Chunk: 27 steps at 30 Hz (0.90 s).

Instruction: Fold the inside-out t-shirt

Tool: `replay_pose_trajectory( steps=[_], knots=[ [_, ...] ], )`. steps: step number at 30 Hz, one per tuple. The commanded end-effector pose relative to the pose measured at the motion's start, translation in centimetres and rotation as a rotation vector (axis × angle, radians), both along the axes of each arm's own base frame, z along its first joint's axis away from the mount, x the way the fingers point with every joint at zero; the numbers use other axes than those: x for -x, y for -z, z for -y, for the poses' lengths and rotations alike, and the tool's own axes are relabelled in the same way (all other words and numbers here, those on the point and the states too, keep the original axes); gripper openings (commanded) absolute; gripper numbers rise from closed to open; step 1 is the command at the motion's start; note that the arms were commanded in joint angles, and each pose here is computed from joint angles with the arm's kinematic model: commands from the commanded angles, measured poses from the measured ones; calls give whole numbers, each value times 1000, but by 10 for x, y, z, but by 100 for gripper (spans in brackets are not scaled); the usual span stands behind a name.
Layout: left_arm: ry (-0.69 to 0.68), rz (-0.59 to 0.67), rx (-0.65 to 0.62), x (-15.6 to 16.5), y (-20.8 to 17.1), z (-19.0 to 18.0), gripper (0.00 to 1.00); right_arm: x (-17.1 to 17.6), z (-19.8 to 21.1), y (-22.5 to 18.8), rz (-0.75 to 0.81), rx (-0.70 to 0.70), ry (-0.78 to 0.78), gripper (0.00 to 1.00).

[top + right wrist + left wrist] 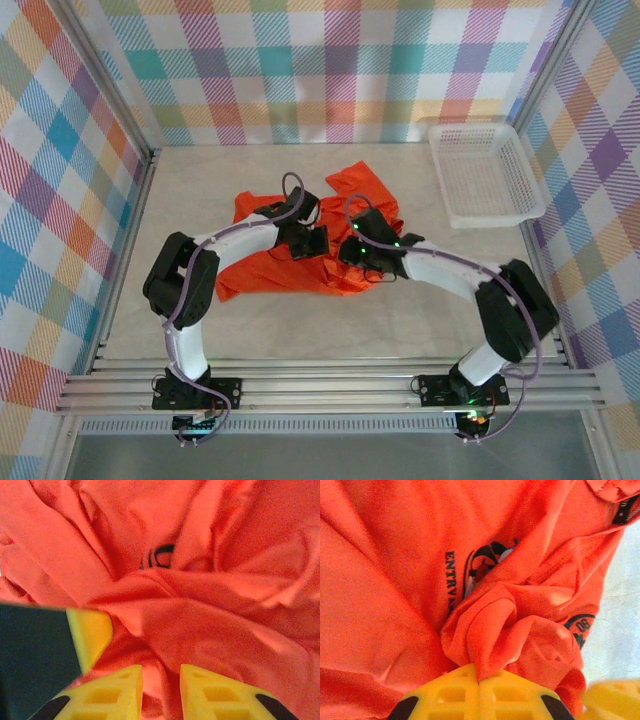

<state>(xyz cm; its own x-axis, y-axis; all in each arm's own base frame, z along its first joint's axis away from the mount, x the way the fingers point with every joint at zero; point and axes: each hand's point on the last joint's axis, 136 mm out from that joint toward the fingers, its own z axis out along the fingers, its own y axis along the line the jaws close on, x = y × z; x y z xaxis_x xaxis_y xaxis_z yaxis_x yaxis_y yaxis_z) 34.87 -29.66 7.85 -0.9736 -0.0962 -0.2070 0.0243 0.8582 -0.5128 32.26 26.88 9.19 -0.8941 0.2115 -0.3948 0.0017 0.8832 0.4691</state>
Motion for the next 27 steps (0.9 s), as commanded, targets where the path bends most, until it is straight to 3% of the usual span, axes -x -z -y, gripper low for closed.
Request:
replay_pose_trajectory(
  steps=[1, 5, 12, 14, 16, 18, 24, 27],
  knots=[
    [-5, 31, 17, 3, -13, 2, 0, -2, -4, 19, -63, 81, -51, 29],
    [-5, 40, 5, 3, -15, -1, 0, 5, 1, 42, -110, 104, -41, 45],
    [-5, 44, 1, 1, -14, -1, 0, 19, 3, 57, -138, 72, -21, 54],
    [-6, 40, 2, 1, -13, -1, 0, 18, 2, 62, -152, 80, -18, 44],
    [-7, 40, -2, 1, -12, -2, 0, 16, 2, 60, -146, 85, -13, 15],
    [-7, 42, -14, 2, -11, -4, 0, 13, 3, 47, -127, 95, -17, 0],
    [-7, 37, -55, 4, -2, -11, 0, 22, 25, -26, 5, 91, -54, 0],
    [-9, 34, -72, 2, 5, -14, 0, 40, 37, -58, 84, -43, -88, 0]
  ],
)
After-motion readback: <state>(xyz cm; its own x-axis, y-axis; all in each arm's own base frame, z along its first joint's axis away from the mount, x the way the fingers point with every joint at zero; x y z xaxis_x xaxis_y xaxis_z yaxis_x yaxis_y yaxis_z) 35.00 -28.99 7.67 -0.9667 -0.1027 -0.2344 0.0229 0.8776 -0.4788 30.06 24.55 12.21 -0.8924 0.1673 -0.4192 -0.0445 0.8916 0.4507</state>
